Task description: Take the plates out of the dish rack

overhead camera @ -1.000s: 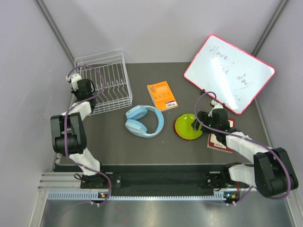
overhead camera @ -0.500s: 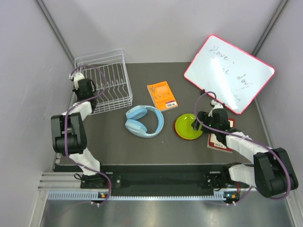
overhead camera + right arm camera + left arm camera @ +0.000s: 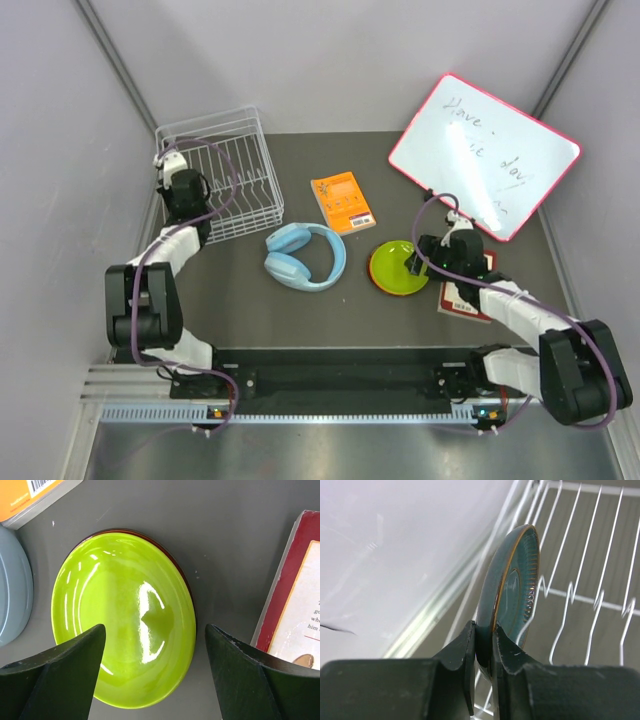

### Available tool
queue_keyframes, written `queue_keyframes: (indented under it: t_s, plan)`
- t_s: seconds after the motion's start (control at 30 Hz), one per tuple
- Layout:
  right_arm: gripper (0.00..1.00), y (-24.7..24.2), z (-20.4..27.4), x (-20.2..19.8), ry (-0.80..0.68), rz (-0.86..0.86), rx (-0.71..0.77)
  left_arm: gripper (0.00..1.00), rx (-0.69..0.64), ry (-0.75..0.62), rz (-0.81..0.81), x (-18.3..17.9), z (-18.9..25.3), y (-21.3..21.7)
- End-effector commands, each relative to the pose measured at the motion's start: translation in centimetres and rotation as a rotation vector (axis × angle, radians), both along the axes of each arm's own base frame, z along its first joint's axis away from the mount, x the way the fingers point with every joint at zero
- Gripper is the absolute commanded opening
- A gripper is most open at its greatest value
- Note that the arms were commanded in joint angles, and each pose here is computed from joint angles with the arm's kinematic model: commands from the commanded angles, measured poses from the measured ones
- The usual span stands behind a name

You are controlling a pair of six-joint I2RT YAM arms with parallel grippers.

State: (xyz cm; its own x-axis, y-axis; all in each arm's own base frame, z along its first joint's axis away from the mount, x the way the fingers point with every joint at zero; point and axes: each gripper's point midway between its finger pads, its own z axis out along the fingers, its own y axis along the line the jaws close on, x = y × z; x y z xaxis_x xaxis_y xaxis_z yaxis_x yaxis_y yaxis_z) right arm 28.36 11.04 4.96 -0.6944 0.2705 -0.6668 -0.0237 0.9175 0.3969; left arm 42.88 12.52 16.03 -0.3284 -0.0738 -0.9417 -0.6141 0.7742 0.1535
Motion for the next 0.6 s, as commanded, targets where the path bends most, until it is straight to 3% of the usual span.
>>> queue_keyframes:
  t_s: [0.0,0.23,0.27,0.47,0.57]
  plan:
    - [0.80,-0.3,1.2,0.2,-0.043,-0.002,0.006,0.00,0.073,-0.231,0.047,0.0,7.2,0.3]
    - [0.80,-0.6,2.6,-0.8,-0.072,-0.013,0.015,0.00,0.053,-0.316,0.031,-2.0,11.6,-1.0]
    - [0.80,-0.6,2.8,-0.9,-0.078,-0.015,0.019,0.00,0.033,-0.275,0.030,-2.3,11.7,-1.1]
    - [0.80,-1.0,4.9,-1.8,-0.108,-0.040,0.040,0.00,-0.256,-0.334,-0.243,-3.4,14.1,-7.1]
    - [0.80,-0.6,6.5,-2.2,-0.148,-0.034,0.085,0.00,-0.424,-0.347,-0.455,-4.5,14.3,-12.5]
